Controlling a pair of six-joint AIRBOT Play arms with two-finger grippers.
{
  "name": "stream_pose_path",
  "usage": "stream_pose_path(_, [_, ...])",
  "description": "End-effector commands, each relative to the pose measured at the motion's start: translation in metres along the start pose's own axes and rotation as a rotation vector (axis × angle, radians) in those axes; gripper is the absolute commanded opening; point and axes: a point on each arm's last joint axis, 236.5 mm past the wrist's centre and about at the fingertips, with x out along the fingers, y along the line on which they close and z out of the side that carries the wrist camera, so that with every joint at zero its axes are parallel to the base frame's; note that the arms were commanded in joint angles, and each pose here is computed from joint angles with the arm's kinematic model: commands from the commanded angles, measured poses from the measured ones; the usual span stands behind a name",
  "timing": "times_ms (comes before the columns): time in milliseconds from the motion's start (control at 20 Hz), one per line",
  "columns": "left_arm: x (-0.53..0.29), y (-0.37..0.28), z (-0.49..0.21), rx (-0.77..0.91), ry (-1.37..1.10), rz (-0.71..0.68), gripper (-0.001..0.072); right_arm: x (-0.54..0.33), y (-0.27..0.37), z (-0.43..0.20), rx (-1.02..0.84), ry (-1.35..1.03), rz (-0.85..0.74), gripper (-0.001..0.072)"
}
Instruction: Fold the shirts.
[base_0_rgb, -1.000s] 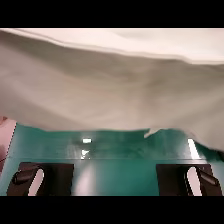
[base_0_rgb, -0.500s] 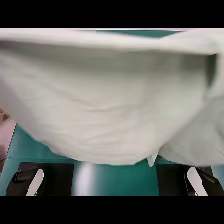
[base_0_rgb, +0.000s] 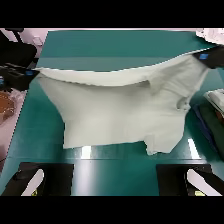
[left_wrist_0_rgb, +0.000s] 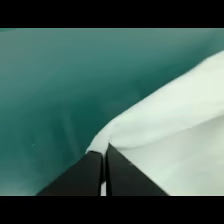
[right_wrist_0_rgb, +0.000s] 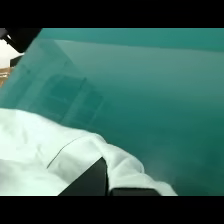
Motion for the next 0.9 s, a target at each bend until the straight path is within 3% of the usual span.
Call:
stream_pose_path(0, [0.053, 0.028, -0.007, -0.035, -0.047, -0.017, 0.0024, 0.059, -0.046, -0.021, 0.055, 0.039, -0.019, 0.0022])
stream_pose_path(550, [0.175, 0.104, -0.06, -0.014, 0.013, 0.142, 0.0024, 0.125, -0.171, -0.037, 0.104, -0.007, -0.225, 0.0023])
stream_pose_path(850, [0.191, 0.107, -0.086, -0.04, 0.077, 0.119, 0.0024, 0.149, -0.167, -0.036, 0.075, 0.086, -0.114, 0.0023])
